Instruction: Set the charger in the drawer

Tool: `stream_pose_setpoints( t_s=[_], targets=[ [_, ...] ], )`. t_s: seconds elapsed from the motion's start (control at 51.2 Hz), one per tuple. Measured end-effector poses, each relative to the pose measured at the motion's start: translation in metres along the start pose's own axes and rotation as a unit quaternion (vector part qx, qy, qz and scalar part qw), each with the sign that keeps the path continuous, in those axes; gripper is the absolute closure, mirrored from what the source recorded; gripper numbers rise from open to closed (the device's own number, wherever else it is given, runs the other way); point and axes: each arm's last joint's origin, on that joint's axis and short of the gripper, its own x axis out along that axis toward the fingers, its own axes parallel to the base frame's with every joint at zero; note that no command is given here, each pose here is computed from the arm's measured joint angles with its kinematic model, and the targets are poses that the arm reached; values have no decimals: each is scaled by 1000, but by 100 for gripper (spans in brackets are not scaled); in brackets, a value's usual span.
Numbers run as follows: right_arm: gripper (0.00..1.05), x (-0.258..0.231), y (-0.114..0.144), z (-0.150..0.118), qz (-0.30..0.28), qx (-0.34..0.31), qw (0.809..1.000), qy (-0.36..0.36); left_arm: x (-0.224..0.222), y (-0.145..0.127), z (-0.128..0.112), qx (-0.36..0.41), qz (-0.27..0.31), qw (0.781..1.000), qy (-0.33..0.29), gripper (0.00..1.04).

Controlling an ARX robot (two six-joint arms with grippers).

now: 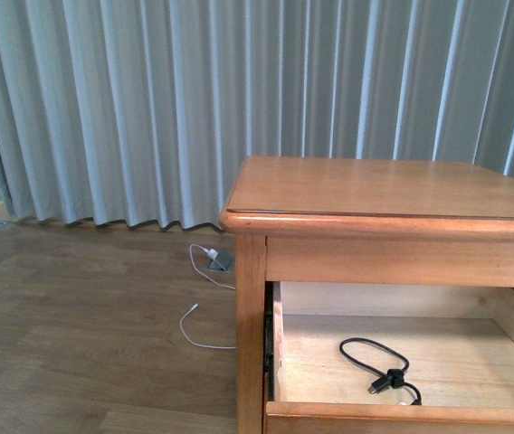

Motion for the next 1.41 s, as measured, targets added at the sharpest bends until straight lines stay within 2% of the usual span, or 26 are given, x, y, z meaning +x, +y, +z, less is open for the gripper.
stream_pose_setpoints(
  t_s=[0.332,0.625,1.114,1.231,1.31,1.407],
  targets=[
    [8,0,0,0,0,0,1000,0,0,10,-13,9,8,1000,3,101],
    [8,0,0,0,0,0,1000,1,0,11,-26,10,9,1000,-1,101],
    [8,0,0,0,0,0,1000,1,-1,11,-26,9,9,1000,-3,100],
    [8,0,0,0,0,0,1000,1,-1,11,-26,10,9,1000,-3,80],
    [8,0,0,-1,2,-24,1000,2,-1,11,-26,10,9,1000,-3,65],
    [8,3,-1,-5,3,-33,999,31,-1,11,-26,10,9,1000,-3,49]
  ],
)
